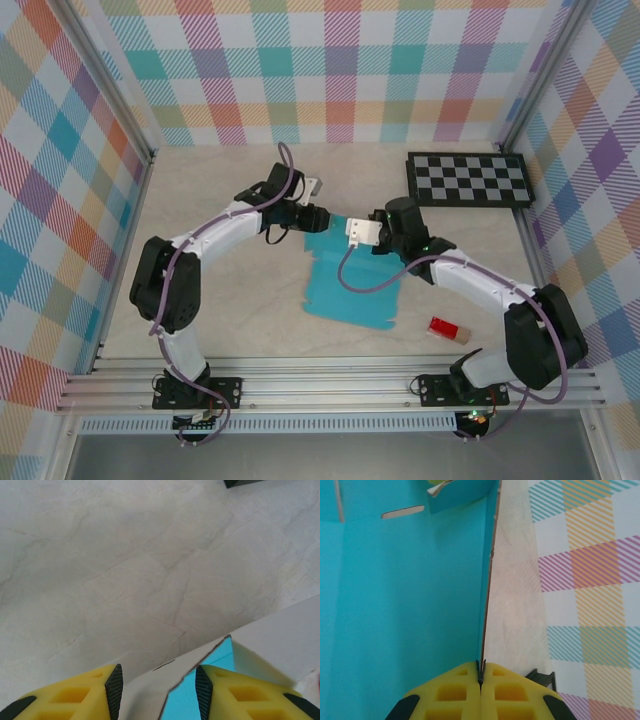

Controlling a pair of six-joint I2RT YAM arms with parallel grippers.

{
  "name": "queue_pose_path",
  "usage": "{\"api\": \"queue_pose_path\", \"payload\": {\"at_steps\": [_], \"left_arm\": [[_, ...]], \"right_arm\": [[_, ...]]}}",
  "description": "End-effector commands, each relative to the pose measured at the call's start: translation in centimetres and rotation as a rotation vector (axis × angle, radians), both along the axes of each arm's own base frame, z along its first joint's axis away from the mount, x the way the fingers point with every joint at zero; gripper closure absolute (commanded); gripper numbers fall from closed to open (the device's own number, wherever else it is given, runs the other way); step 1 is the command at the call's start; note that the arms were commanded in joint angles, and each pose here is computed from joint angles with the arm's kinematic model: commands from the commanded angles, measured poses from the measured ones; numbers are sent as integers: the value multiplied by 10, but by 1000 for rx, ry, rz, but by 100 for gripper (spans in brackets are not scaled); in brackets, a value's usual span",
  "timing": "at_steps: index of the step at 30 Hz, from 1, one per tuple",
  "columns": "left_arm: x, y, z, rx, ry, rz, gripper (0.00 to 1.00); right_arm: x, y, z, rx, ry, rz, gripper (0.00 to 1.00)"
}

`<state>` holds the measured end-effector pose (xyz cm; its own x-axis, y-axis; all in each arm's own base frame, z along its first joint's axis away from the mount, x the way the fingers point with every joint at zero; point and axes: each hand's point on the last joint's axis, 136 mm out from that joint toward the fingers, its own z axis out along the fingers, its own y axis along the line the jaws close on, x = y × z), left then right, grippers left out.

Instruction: Fold the paper box

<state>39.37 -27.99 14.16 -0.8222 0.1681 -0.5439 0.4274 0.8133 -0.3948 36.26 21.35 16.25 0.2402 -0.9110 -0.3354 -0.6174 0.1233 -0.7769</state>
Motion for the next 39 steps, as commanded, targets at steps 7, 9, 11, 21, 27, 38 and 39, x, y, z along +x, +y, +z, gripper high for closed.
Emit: {"api": "queue_pose_path", "payload": {"at_steps": [7,9,11,21,27,38,39], "left_arm": [[-30,30,9,59,-52,69,57],[-36,41,10,77,-65,101,58],[-43,52,15,76,-75,134,60],[-73,72,1,59,-105,139,61],[-57,107,-5,126,-192,234,69],[-9,146,20,-184,-365,286,66],[-8,139,22,-199,-381,239,65]], "right_arm": [[15,9,19,-150,-368,52,100],[13,13,22,-165,-409,63,100],[11,16,21,-181,-432,70,100],[-4,49,25,-229,-541,118,100],[-5,53,0,-238,-503,120,100],[-3,45,-13,-187,-434,111,100],[-4,45,-13,-185,-433,115,100]]}}
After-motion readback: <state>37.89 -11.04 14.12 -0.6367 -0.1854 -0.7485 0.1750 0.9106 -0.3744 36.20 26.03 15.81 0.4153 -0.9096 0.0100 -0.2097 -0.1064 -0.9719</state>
